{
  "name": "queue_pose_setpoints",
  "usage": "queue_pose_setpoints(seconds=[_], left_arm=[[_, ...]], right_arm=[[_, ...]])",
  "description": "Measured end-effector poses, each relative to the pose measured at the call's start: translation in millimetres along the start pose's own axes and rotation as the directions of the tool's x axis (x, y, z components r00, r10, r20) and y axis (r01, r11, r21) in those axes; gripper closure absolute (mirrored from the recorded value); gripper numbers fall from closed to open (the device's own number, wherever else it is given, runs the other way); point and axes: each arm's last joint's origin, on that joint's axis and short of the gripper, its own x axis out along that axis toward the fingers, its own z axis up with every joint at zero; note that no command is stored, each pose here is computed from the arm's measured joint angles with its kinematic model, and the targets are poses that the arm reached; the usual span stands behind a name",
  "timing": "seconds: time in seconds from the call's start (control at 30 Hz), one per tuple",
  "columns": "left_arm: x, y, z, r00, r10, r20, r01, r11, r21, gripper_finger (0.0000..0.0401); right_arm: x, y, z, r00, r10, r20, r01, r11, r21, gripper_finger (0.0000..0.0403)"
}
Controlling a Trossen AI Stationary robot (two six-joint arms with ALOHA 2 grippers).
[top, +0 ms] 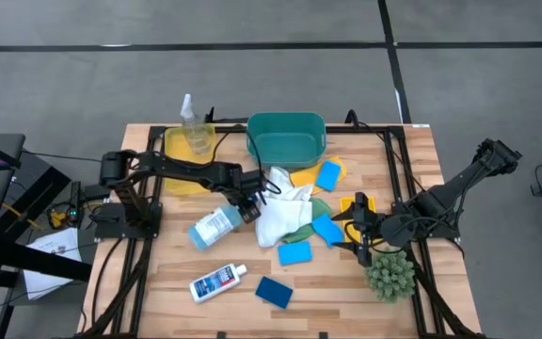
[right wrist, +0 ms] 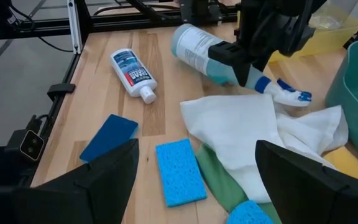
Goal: Pick & Place Kitchen Items
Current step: Put the blue spray bottle into the left yellow bin
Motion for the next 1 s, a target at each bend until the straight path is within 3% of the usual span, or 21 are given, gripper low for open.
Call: queue_pose_setpoints(seconds=[0.3,0.63,1.0], left_arm=[[-44.4,0.3,2.3,0.984,-0.033,0.178,0.037,0.999,-0.019,0.0229],[-109.9,-5.3,-11.9,0.887,0.041,0.46,-0.028,0.999,-0.035,0.0229],[-130.1,-22.8,-25.8,0.804,0.1,0.586,-0.09,0.995,-0.046,0.0229]], right_arm=[[0.0,0.0,0.0,1.0,0.0,0.0,0.0,1.0,0.0,0.0091],[0.0,0.2,0.4,1.0,0.001,0.004,-0.001,1.0,0.003,0.0091],[0.0,0.8,1.8,1.0,0.007,0.016,-0.007,1.0,0.011,0.0091]])
